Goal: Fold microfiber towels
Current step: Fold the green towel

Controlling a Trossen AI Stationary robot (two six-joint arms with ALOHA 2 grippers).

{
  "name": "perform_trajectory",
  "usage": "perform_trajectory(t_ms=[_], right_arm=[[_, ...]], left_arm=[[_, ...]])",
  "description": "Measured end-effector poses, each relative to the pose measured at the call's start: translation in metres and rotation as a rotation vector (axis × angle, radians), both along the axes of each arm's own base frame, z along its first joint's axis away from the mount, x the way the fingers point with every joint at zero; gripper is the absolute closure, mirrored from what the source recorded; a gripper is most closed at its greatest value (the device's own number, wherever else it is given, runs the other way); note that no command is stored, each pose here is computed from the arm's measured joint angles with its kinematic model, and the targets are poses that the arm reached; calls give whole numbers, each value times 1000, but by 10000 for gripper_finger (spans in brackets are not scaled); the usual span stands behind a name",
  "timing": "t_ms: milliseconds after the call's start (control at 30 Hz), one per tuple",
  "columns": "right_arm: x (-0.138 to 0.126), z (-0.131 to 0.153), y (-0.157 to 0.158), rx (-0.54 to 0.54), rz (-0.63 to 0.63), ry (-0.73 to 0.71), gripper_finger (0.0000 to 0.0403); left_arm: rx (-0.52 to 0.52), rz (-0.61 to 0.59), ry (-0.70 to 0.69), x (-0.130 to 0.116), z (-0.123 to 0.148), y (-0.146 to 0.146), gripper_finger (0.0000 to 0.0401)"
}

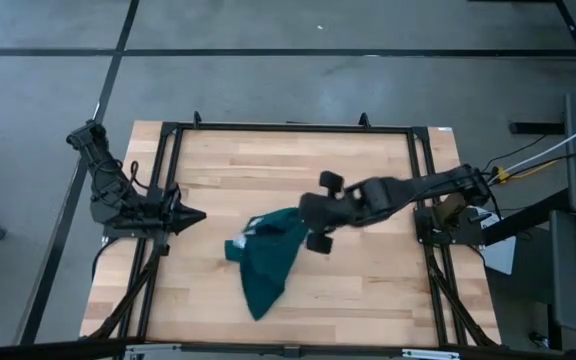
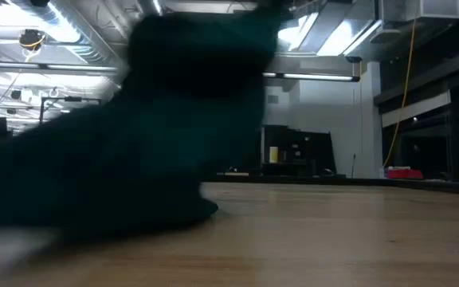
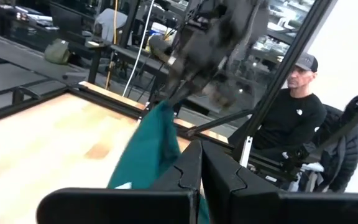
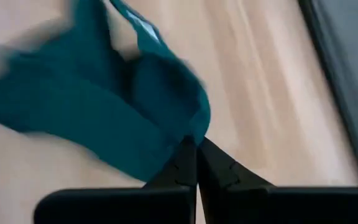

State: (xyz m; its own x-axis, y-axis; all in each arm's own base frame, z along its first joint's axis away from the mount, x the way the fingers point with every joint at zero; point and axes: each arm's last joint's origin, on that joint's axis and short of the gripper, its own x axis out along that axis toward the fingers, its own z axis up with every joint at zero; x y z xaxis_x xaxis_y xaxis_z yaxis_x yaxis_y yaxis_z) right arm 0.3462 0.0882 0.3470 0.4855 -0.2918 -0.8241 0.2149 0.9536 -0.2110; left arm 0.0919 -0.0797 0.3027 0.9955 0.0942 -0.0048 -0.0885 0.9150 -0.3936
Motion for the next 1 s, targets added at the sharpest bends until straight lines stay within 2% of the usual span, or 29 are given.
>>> perform_trajectory(t_ms=[67,133,267,367,533,600,733,800,1000], right_arm=[[0,-4,-6,-35,-31,-28,400],[-11,1,-23,-76,-97,-33,393],[-24,-11,-63,-104,-359,-64,359],[-35,7,-77,-18,-425,-279,322],[-35,23,-80,106,-369,-641,261],[-41,34,-80,219,-331,-760,243],[-40,9,-58,489,-230,-649,234],[-34,-6,-39,574,-185,-579,242],[-22,-48,16,578,-122,-391,282]], left_arm=[[8,0,2,0,0,0,398],[14,-1,6,0,-1,0,398],[7,-25,6,0,-1,-1,398],[-12,-49,4,0,-1,-1,398],[-20,-70,2,1,-1,-4,398],[-29,-82,9,1,-2,-6,398],[-60,-94,68,2,-11,-9,398],[-76,-97,112,5,-17,-12,398],[-118,-67,297,13,-43,-17,398]])
